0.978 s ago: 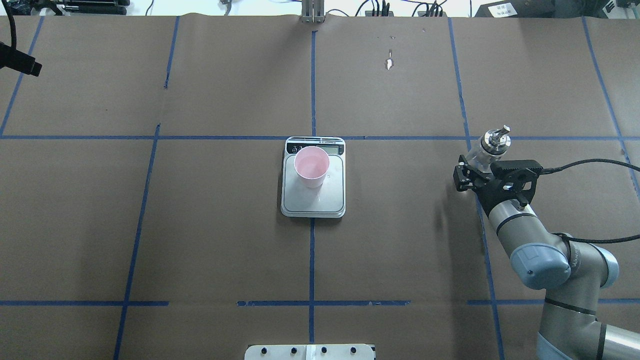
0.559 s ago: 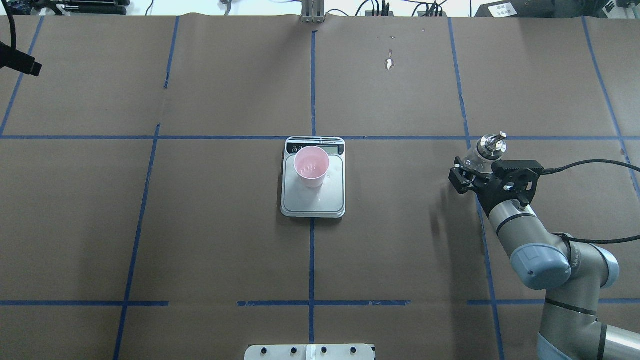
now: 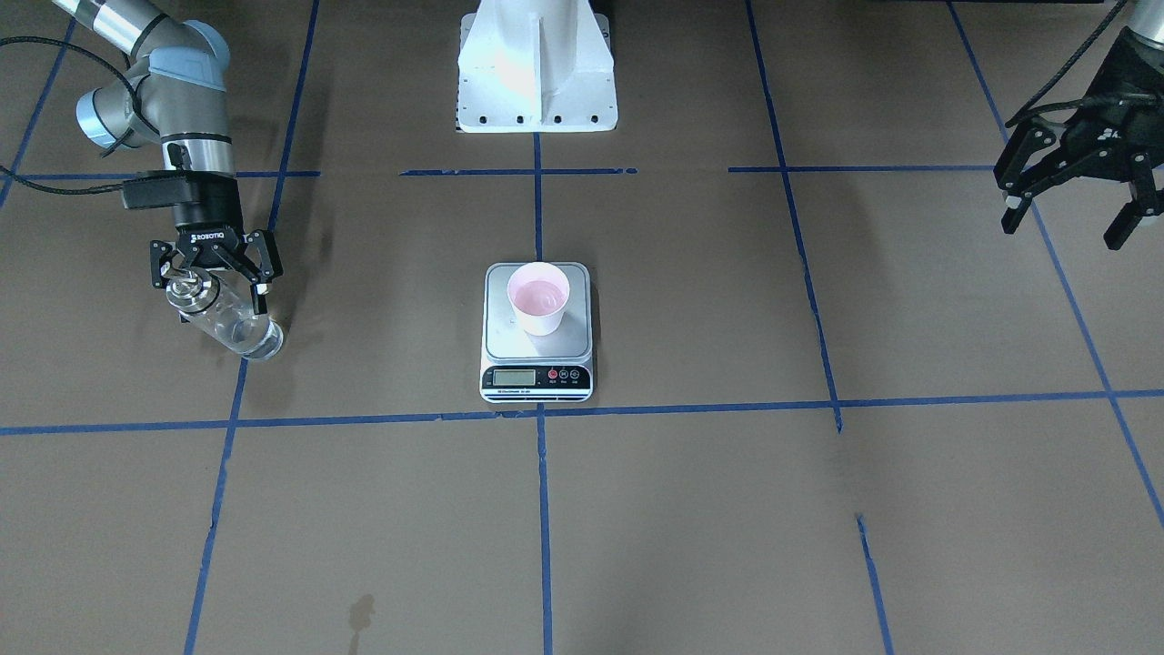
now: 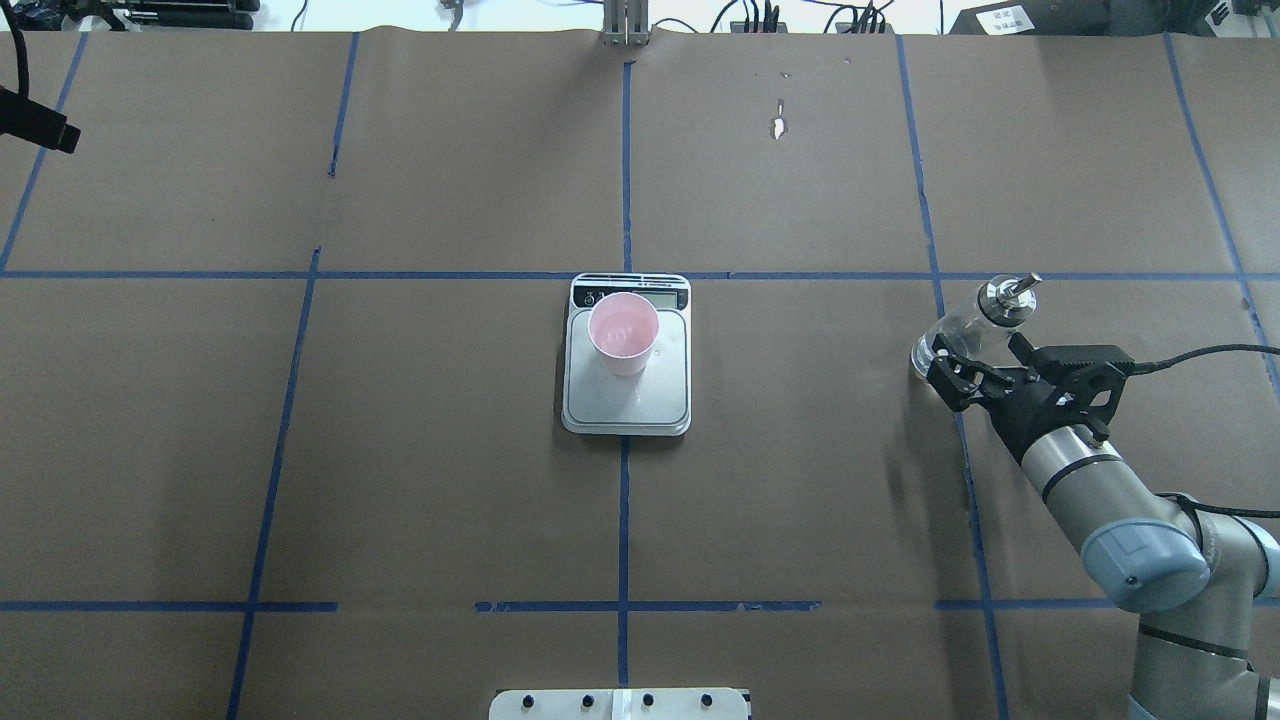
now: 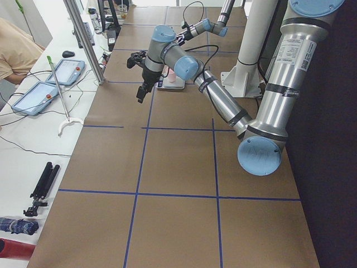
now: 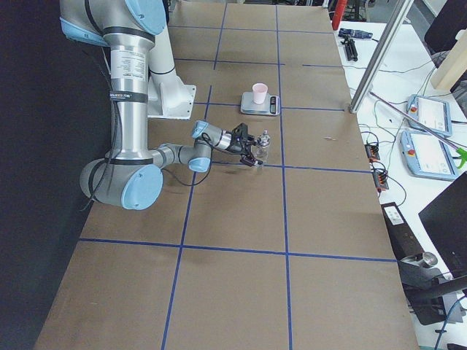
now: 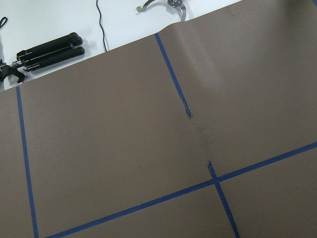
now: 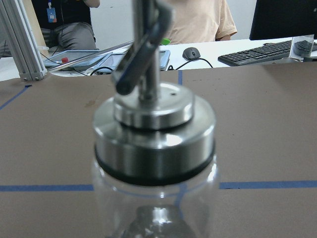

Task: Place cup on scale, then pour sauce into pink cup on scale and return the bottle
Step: 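Lower the glass bottle onto the table with the right gripper, then open the right gripper and withdraw it from the bottle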

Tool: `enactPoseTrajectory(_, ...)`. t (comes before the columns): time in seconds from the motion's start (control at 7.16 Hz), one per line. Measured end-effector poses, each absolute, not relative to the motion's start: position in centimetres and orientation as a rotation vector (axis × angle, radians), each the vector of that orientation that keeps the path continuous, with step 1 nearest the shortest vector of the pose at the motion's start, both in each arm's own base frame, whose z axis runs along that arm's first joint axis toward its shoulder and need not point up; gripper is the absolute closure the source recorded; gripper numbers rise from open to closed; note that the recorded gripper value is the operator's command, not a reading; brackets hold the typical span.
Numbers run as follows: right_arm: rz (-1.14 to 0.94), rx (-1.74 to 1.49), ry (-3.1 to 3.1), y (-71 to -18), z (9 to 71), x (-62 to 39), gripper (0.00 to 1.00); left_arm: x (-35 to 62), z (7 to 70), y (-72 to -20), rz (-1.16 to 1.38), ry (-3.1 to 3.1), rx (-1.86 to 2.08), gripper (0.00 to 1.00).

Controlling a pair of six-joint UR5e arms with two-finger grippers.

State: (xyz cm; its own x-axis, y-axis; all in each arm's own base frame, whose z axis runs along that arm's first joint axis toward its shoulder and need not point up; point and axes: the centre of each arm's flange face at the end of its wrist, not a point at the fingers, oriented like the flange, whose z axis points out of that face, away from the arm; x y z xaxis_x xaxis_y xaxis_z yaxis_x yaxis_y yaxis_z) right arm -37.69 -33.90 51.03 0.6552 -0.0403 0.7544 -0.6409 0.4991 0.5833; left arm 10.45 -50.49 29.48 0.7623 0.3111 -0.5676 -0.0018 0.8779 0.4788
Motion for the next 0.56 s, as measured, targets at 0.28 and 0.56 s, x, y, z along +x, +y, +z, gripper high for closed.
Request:
enactPoseTrajectory(0.28, 0.418, 0.999, -0.823, -33.36, 50.55, -37.71, 0.0, 10.35, 29.4, -50.38, 0.177, 0.688, 0.478, 0.09)
enactPoseTrajectory(0.56, 0.416, 1.005, -0.836, -32.6, 50.06, -38.13, 0.0, 10.27, 29.33, -50.32, 0.176, 0.688, 0.48, 0.09)
